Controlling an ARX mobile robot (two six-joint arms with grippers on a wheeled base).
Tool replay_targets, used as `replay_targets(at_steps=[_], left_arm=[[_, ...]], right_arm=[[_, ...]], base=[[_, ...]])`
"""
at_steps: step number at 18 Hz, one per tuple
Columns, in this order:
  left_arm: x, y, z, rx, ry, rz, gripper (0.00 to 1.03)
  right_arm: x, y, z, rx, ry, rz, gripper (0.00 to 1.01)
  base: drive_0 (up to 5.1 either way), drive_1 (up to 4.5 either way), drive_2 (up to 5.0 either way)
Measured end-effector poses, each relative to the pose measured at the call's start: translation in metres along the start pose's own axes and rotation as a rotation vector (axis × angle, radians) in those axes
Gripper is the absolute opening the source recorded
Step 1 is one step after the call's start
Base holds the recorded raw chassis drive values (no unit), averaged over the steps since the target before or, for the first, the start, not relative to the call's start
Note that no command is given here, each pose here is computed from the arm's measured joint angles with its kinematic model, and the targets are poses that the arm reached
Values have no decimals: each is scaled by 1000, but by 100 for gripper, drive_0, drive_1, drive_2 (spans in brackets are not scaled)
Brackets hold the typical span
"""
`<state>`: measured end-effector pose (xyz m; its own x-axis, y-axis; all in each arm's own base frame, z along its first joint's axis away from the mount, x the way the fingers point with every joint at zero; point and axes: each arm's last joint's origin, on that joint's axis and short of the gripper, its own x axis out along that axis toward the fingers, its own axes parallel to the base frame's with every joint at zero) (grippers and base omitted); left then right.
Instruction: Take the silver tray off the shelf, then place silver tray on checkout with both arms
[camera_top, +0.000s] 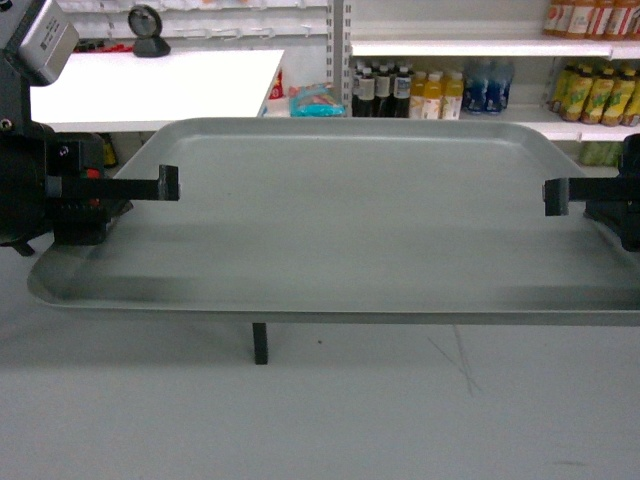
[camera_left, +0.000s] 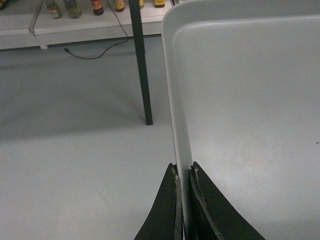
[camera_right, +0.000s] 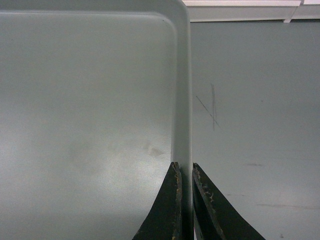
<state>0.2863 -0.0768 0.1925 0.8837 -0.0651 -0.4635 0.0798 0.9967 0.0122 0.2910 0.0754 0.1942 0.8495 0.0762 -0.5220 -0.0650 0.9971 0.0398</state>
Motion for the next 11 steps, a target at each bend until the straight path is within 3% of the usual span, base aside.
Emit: replay_targets(at_steps=[11], left_arm=[[0,0,0,0,2,1,4]], right_arm=[[0,0,0,0,0,0,3]], base=[[-496,245,245]])
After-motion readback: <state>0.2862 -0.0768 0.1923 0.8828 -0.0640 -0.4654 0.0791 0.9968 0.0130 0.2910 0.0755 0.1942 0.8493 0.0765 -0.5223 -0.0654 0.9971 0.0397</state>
